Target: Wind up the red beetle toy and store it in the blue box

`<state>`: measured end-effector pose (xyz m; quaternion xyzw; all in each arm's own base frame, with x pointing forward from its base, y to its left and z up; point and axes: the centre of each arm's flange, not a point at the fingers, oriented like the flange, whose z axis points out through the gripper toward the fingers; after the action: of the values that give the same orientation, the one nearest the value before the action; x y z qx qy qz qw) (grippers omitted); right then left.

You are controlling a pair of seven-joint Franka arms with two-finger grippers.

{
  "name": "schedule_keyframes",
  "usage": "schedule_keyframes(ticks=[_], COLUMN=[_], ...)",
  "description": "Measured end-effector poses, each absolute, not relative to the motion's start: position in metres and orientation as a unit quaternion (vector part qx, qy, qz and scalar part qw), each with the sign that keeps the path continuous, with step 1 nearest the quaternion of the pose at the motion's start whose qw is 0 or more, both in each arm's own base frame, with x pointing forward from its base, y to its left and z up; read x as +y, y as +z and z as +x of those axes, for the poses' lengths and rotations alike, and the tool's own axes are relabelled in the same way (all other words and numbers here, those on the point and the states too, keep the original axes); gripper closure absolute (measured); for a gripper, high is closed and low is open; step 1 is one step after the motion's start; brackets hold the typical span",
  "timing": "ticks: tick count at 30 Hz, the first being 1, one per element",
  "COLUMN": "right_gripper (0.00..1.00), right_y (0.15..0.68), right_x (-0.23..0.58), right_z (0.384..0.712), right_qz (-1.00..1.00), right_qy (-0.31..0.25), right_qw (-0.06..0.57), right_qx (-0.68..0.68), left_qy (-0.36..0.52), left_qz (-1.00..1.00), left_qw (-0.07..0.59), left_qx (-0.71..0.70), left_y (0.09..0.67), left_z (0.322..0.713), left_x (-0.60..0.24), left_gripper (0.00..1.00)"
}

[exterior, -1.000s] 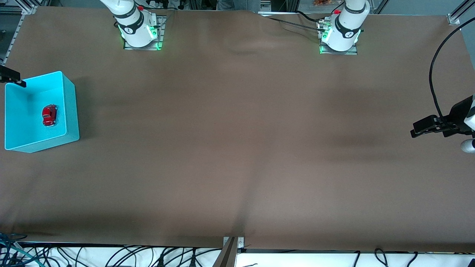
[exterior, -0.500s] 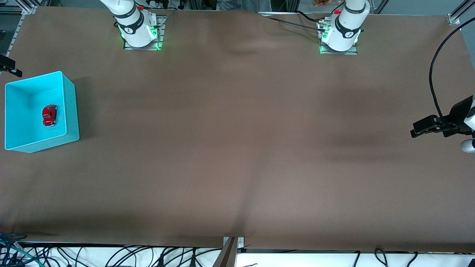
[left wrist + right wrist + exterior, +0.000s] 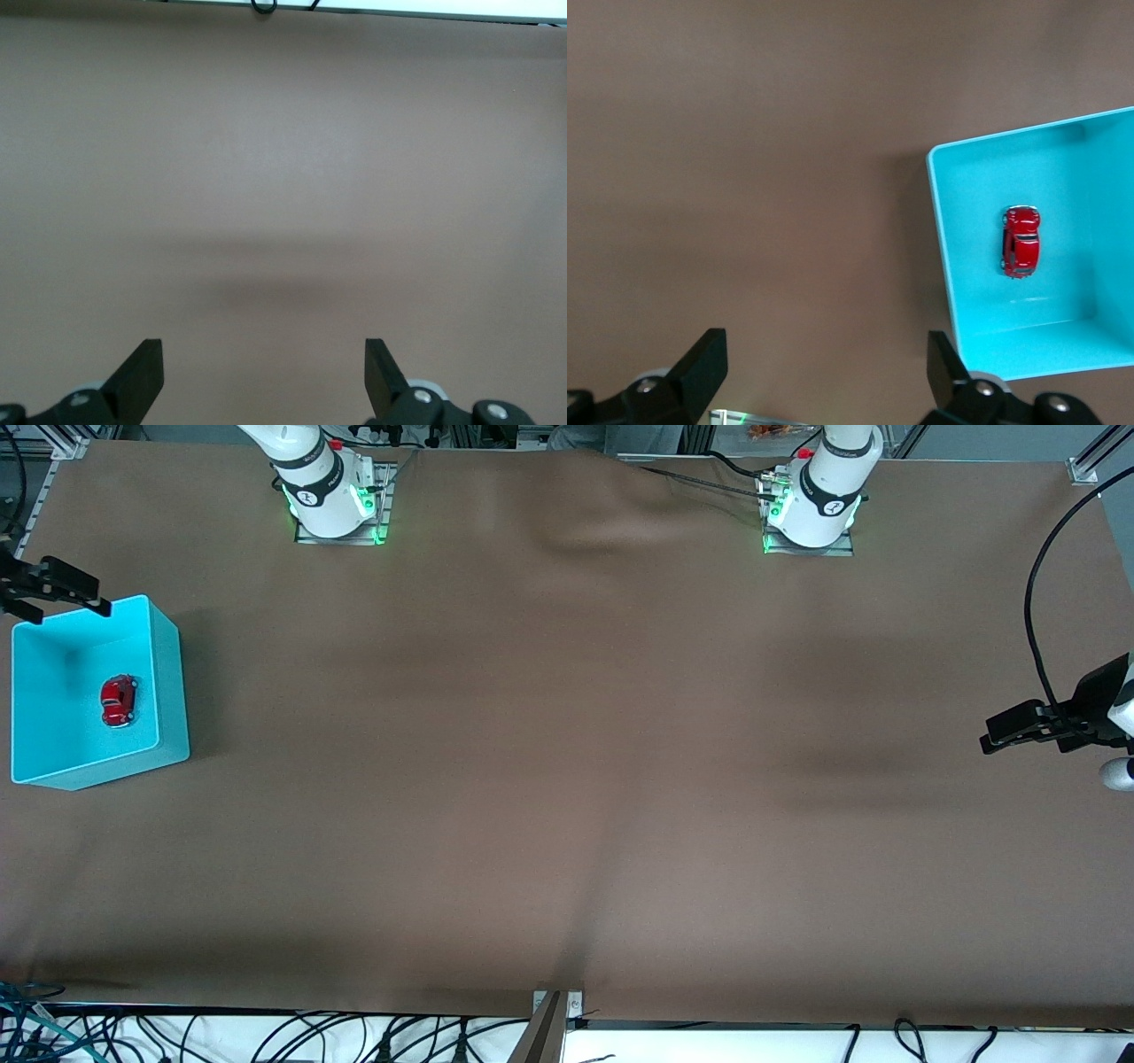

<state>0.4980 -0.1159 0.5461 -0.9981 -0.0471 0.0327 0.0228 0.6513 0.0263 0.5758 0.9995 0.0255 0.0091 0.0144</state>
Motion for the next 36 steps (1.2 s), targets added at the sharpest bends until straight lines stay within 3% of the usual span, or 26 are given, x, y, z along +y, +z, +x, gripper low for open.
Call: schedule_keyframes(ticks=[18, 36], right_gripper=[0.00, 0.00], right_y=[0.560, 0.560], right_x=[-0.009, 0.007], right_z=[0.536, 0.562], right_qz=[-0.999, -0.999], right_qy=[0.047, 0.051], right_qw=[0.002, 0.001], right_qx=[-0.010, -0.002], left_qy=[0.009, 0.009], left_qz=[1.000, 1.000], left_qw=[0.014, 0.014], left_qx=[0.026, 0.026], left_y=[0.576, 0.576], left_z=[0.651, 0.651], left_x=[0.027, 0.027], left_gripper=[0.00, 0.00])
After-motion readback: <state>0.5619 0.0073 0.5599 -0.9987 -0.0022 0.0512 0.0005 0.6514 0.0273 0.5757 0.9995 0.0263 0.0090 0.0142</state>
